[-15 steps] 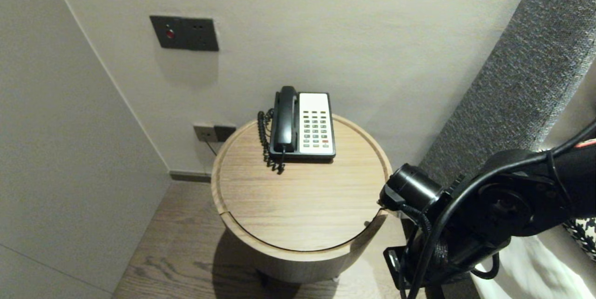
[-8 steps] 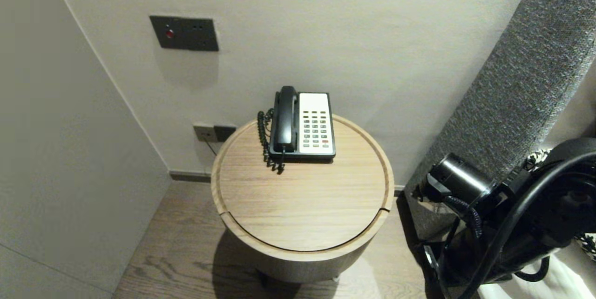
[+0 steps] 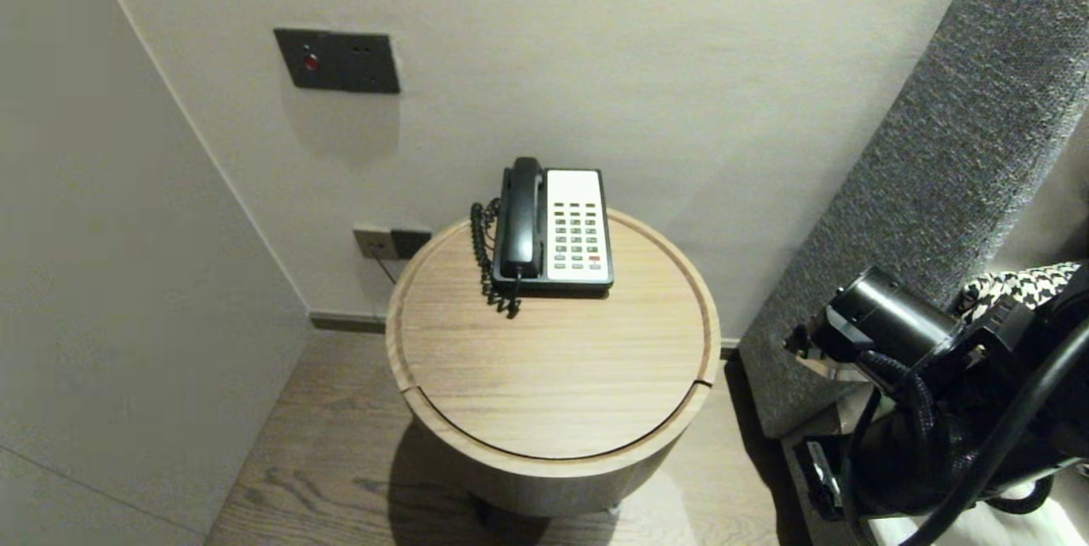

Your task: Open the nightstand drawer

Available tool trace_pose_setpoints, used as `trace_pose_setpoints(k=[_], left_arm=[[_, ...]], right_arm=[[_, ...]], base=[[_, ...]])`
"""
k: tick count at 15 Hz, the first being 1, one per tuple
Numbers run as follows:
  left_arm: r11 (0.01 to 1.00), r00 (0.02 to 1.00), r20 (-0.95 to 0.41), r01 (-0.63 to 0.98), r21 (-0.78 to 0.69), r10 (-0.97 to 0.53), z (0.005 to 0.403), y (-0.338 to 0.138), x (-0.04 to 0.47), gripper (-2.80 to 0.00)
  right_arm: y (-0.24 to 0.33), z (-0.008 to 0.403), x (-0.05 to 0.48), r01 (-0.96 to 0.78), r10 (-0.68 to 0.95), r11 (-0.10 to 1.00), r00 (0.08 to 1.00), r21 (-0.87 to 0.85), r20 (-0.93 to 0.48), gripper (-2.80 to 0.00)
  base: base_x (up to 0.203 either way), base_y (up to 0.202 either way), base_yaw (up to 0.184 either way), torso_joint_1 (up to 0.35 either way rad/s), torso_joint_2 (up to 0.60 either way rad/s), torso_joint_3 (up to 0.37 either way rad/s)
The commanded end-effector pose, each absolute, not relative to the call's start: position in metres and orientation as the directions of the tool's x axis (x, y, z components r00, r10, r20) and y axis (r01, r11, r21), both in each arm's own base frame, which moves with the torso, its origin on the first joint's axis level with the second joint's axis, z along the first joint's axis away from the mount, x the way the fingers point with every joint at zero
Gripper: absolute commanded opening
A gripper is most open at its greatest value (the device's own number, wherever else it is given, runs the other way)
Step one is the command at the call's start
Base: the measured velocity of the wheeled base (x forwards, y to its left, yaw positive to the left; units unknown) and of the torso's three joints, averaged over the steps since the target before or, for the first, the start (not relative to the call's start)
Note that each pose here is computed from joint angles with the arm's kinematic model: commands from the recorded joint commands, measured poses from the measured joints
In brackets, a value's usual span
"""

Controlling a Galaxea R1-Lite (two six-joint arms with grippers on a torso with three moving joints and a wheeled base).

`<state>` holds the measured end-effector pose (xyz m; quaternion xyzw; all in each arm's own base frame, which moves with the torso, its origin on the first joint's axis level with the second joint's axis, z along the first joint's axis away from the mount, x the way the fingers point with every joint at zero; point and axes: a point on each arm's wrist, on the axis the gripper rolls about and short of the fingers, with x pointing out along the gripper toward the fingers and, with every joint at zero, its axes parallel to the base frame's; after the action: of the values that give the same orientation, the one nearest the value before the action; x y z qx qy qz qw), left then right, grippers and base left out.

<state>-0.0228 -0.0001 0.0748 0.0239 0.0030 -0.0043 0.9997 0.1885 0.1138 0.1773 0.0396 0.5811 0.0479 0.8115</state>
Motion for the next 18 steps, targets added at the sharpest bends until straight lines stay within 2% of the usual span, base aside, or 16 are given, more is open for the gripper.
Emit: trace_pose_setpoints(k=[1, 9, 14, 18], left_arm=[[0.999, 1.0, -0.006, 0.009, 0.048, -0.009, 0.075, 0.0, -0.023, -2.8], [0.999, 1.0, -0.006, 0.009, 0.048, -0.009, 0.075, 0.0, -0.023, -2.8], [0.999, 1.0, -0.006, 0.009, 0.049, -0.009, 0.075, 0.0, -0.023, -2.8], [0.999, 1.0, -0.006, 0.009, 0.047, -0.009, 0.075, 0.0, -0.023, -2.8]], right_arm=[[0.111, 0.179, 0.187, -0.023, 0.118, 0.993, 0.328, 0.117, -0.937, -2.8], [0.077, 0.188, 0.183, 0.044, 0.088, 0.993, 0.384, 0.113, -0.919, -2.8], [0.058, 0.207, 0.169, 0.052, 0.091, 0.99, 0.472, 0.13, -0.877, -2.8], [0.05, 0.229, 0.147, 0.047, 0.094, 0.988, 0.584, 0.149, -0.806, -2.8]], base=[[0.0, 0.0, 0.0, 0.0, 0.0, 0.0], [0.0, 0.0, 0.0, 0.0, 0.0, 0.0], [0.0, 0.0, 0.0, 0.0, 0.0, 0.0], [0.0, 0.0, 0.0, 0.0, 0.0, 0.0]])
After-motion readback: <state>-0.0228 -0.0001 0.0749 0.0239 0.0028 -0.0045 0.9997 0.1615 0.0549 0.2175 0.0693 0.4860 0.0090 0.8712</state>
